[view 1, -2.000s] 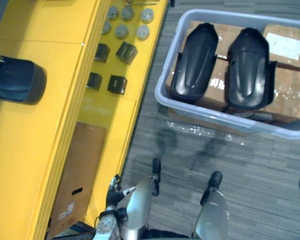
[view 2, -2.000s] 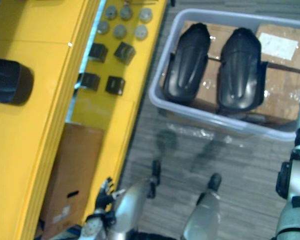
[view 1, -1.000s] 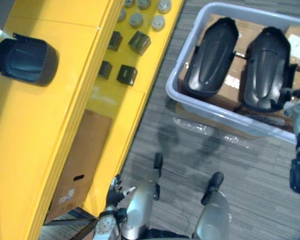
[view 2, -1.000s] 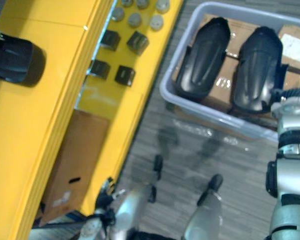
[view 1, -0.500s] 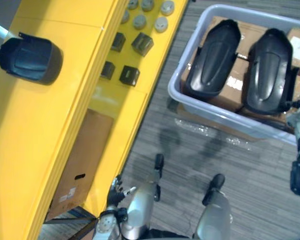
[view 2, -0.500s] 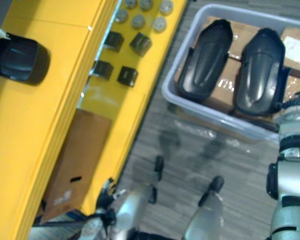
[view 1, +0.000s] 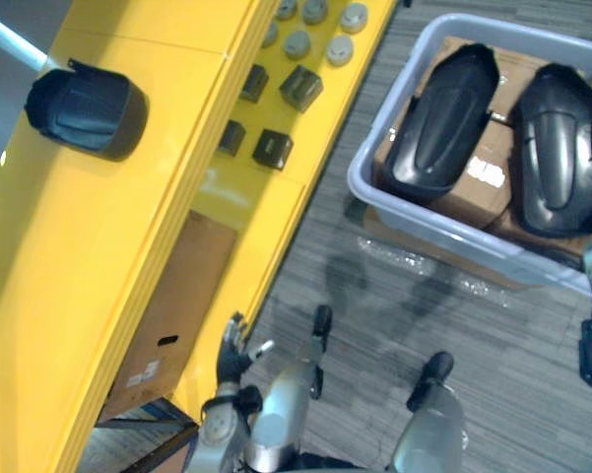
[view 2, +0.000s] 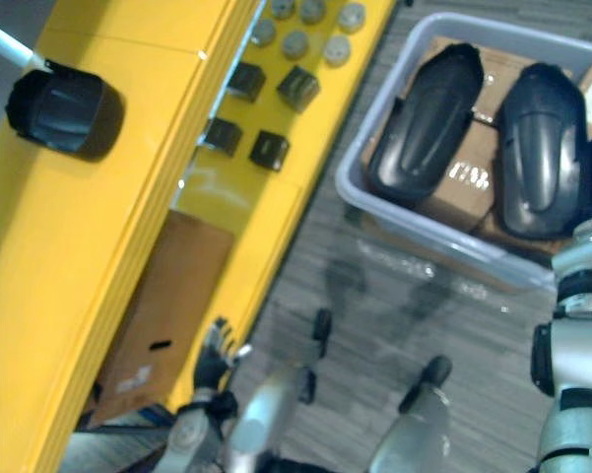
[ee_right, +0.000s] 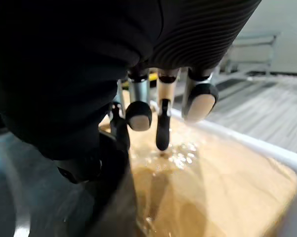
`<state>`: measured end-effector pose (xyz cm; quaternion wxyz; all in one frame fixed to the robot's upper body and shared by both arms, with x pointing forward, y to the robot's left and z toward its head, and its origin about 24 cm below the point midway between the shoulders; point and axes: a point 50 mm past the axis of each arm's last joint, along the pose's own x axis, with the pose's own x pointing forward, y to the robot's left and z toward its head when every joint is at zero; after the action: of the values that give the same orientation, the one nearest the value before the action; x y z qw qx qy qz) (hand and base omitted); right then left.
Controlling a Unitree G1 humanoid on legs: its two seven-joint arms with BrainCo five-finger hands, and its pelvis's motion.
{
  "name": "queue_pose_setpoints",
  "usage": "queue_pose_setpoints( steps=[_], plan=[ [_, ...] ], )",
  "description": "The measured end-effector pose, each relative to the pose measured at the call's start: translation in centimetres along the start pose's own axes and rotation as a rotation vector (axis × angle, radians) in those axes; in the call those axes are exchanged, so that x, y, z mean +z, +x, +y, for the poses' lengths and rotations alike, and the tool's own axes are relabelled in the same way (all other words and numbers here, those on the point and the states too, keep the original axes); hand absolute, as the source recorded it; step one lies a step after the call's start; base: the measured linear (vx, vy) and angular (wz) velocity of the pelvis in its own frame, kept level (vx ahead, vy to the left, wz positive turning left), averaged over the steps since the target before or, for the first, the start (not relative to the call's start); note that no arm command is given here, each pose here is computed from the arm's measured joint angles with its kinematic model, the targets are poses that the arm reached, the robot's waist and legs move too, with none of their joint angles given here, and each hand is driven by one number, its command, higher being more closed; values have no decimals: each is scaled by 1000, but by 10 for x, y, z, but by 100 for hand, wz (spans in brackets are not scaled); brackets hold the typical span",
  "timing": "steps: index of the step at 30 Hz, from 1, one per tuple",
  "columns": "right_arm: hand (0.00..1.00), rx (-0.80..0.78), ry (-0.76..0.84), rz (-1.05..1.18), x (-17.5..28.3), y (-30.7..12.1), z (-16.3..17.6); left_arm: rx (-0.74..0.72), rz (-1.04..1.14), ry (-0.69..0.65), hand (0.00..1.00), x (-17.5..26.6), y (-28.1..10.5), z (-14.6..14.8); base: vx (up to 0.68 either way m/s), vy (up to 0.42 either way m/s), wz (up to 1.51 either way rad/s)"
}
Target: Walk over and take plastic housings, then place them on the shelf
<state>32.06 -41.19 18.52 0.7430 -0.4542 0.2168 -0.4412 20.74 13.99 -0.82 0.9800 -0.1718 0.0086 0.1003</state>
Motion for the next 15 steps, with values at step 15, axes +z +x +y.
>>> queue_pose_setpoints(
  steps=[15],
  plan=[
    [100,-166,144,-324,55,-37,12,-213,-284,-68,0,88,5,-16,7,-62,-8]
  ],
)
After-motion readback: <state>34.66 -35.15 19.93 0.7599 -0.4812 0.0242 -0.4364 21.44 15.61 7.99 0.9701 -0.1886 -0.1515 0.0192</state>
